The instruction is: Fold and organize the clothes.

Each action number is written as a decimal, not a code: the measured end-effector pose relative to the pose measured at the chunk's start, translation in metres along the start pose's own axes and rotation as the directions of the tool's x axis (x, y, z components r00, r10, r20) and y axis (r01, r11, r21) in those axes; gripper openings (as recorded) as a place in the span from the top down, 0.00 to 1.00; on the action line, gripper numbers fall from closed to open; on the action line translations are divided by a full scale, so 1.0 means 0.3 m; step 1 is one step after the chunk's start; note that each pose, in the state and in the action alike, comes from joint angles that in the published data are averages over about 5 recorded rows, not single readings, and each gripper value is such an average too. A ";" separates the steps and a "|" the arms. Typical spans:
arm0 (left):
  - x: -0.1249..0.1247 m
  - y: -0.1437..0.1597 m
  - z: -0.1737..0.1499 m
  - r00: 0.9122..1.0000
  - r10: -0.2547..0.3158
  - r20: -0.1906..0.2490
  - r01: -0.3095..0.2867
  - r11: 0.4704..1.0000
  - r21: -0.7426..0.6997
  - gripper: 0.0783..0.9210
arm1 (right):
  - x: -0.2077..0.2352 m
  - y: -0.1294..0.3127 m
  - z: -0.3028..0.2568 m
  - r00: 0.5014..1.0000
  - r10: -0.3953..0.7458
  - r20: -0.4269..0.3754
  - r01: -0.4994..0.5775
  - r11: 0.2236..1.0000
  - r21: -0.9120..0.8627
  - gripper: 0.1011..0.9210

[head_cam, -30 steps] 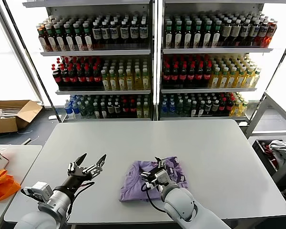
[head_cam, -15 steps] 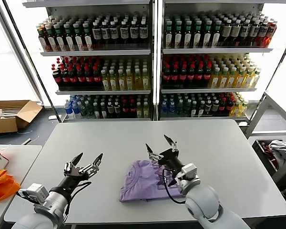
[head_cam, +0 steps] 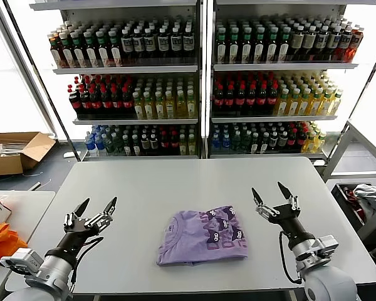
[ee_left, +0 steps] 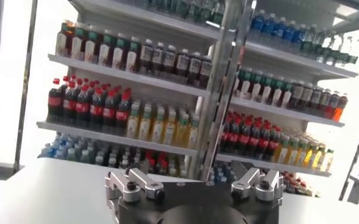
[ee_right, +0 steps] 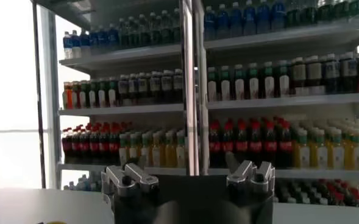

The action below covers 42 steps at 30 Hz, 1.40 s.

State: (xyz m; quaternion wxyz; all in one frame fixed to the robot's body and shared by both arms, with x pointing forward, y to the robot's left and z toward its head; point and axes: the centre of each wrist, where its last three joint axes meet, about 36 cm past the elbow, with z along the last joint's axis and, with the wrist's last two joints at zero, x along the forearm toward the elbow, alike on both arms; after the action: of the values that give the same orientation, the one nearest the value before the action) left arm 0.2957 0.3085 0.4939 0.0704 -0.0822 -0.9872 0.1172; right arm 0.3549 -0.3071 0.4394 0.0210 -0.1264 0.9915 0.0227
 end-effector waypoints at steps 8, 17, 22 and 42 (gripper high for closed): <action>0.038 0.006 0.002 0.998 -0.036 0.049 0.037 0.999 -0.019 0.12 | 0.115 -0.087 0.010 0.997 0.079 0.001 -0.079 0.996 -0.040 0.12; 0.068 0.009 0.017 0.995 -0.068 0.078 0.072 0.997 -0.039 0.12 | 0.198 -0.092 0.020 0.995 0.098 -0.009 -0.099 0.994 -0.047 0.12; 0.082 0.008 0.015 0.992 -0.081 0.092 0.086 0.995 -0.051 0.12 | 0.234 -0.070 0.024 0.995 0.096 -0.020 -0.097 0.995 -0.028 0.12; 0.132 0.027 -0.001 0.982 -0.127 0.140 0.143 0.984 -0.106 0.12 | 0.296 0.027 -0.013 0.997 0.077 -0.025 -0.078 0.997 -0.018 0.12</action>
State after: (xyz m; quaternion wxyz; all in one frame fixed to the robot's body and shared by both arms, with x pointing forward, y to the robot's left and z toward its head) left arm 0.2583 0.3234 0.4970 0.0074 -0.0110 -0.9981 0.0603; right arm 0.2670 -0.3218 0.4395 0.0067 -0.0883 0.9956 0.0313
